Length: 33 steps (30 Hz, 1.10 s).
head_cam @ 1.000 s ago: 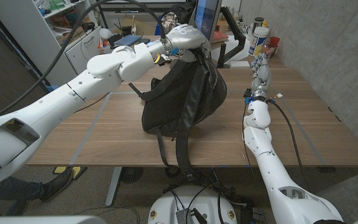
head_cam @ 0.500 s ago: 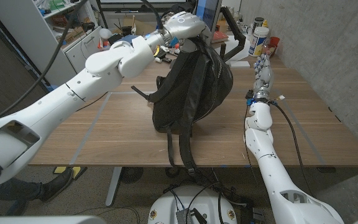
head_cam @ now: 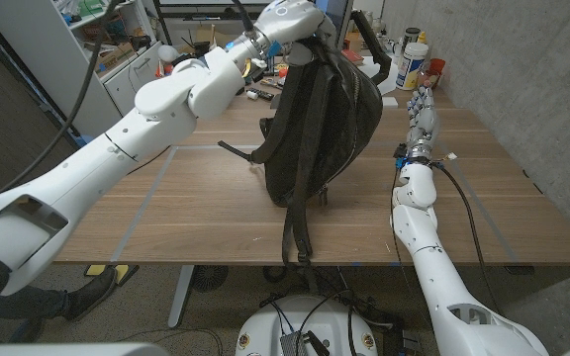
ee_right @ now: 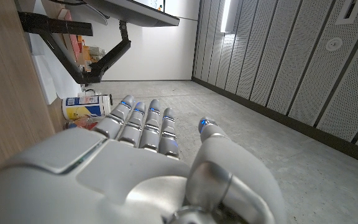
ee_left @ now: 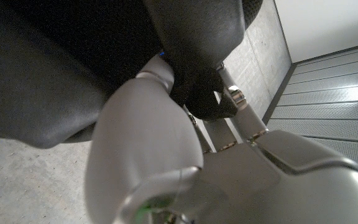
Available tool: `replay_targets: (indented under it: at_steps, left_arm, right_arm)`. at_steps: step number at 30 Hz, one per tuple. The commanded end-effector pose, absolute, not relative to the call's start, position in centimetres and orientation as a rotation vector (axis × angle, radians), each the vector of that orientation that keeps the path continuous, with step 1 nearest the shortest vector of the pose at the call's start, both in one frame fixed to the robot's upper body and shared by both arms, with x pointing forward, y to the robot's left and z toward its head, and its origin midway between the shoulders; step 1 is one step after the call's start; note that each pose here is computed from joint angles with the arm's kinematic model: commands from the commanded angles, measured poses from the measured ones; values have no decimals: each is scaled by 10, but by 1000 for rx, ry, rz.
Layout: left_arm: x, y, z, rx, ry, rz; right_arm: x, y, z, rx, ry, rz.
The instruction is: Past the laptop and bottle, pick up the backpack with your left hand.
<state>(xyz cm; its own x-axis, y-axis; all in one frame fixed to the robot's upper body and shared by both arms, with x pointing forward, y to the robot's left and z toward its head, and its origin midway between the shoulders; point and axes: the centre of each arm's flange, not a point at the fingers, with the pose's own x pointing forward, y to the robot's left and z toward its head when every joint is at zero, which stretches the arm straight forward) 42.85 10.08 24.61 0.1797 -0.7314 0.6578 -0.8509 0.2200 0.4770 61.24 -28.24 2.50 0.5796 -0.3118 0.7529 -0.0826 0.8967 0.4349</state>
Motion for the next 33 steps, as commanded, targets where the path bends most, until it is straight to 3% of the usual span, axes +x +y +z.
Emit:
replay_targets:
  at_steps: [1, 33]
  left_arm:
    - [413, 107, 269, 1421, -1591, 249]
    - [381, 115, 331, 1358, -1572, 396]
  right_arm:
    - [616, -284, 26, 452, -945, -127]
    - [615, -288, 23, 453, -941, -141]
